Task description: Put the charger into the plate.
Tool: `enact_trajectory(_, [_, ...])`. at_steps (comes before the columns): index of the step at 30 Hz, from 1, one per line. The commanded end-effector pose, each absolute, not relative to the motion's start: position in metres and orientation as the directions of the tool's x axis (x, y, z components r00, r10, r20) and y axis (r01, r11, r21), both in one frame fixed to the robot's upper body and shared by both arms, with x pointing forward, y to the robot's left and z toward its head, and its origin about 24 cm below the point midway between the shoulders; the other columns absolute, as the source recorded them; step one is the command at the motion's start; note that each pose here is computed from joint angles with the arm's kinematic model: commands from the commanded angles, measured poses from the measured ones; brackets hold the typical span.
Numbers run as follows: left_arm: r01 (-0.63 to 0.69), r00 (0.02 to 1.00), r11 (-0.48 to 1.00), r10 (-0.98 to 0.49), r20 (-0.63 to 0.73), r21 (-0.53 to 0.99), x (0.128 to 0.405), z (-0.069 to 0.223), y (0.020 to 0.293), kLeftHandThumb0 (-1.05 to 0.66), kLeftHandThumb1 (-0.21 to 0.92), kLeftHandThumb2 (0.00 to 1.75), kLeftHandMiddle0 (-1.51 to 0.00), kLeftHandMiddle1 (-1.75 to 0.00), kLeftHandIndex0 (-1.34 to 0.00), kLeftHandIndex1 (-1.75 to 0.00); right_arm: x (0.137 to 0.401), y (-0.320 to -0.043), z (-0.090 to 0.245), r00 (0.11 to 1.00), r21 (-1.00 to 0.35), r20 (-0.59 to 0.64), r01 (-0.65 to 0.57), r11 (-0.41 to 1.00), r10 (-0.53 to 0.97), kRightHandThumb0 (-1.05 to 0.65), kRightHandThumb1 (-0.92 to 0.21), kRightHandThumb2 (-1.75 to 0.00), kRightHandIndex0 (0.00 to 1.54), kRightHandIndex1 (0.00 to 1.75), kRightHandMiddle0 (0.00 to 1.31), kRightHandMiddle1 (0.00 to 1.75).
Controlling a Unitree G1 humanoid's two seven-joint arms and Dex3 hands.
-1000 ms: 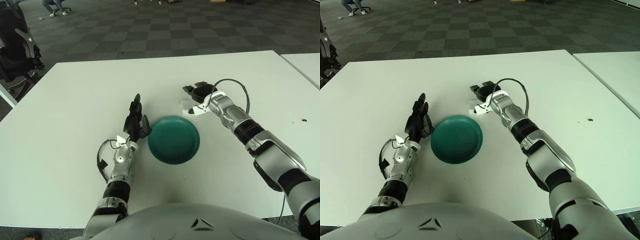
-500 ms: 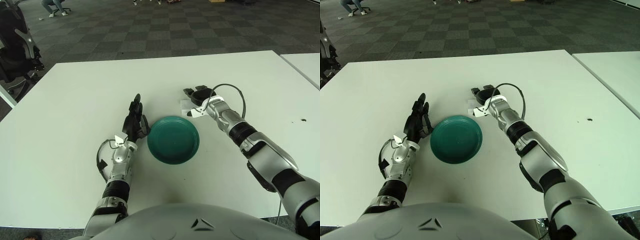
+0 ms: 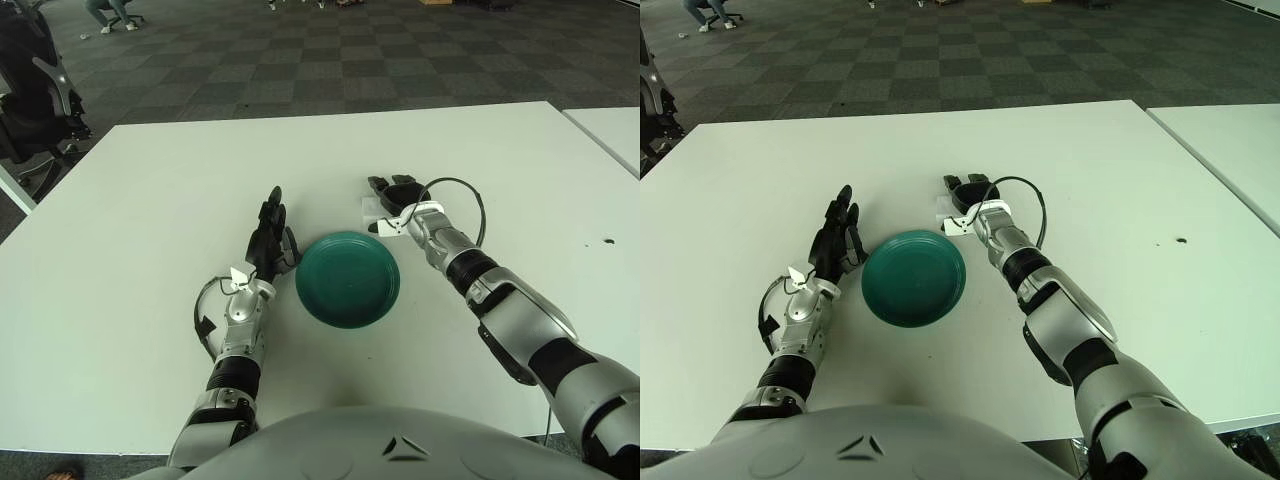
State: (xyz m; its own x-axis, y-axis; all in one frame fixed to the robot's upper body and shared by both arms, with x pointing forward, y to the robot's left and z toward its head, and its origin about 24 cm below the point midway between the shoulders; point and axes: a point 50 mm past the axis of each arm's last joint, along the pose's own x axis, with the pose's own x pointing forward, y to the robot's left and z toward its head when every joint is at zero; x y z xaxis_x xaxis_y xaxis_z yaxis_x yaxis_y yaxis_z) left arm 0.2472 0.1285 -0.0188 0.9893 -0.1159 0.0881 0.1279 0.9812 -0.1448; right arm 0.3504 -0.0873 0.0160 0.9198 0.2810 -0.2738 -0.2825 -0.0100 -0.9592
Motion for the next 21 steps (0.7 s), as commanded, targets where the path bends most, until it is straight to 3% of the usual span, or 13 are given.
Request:
enact_trajectory(1, [0.033, 0.985, 0.975, -0.068, -0.156, -0.22, 0.194, -0.071, 0.121, -0.92, 0.92, 1.18, -0.02, 0.0, 0.0, -0.16, 0.35, -0.084, 0.011, 0.932, -0.958, -0.266, -0.283, 0.038, 0.246, -0.99, -0.92, -0.47, 0.09, 0.0, 0.0, 0.17])
enact_trajectory(13, [0.046, 0.991, 0.983, -0.067, -0.119, -0.175, 0.194, -0.057, 0.109, -0.94, 0.92, 1.19, -0.04, -0.01, 0.0, -0.16, 0.342, -0.089, -0.004, 0.932, -0.95, -0.298, -0.312, 0.035, 0.205, -0.98, -0.92, -0.42, 0.2, 0.03, 0.0, 0.29])
enact_trajectory(21, [0.033, 0.991, 0.982, -0.056, -0.12, -0.188, 0.192, -0.053, 0.107, -0.95, 0.92, 1.21, -0.03, -0.01, 0.0, -0.1, 0.341, -0.096, -0.008, 0.923, -0.94, -0.341, -0.34, -0.037, 0.181, -0.94, -0.92, -0.39, 0.37, 0.1, 0.0, 0.45])
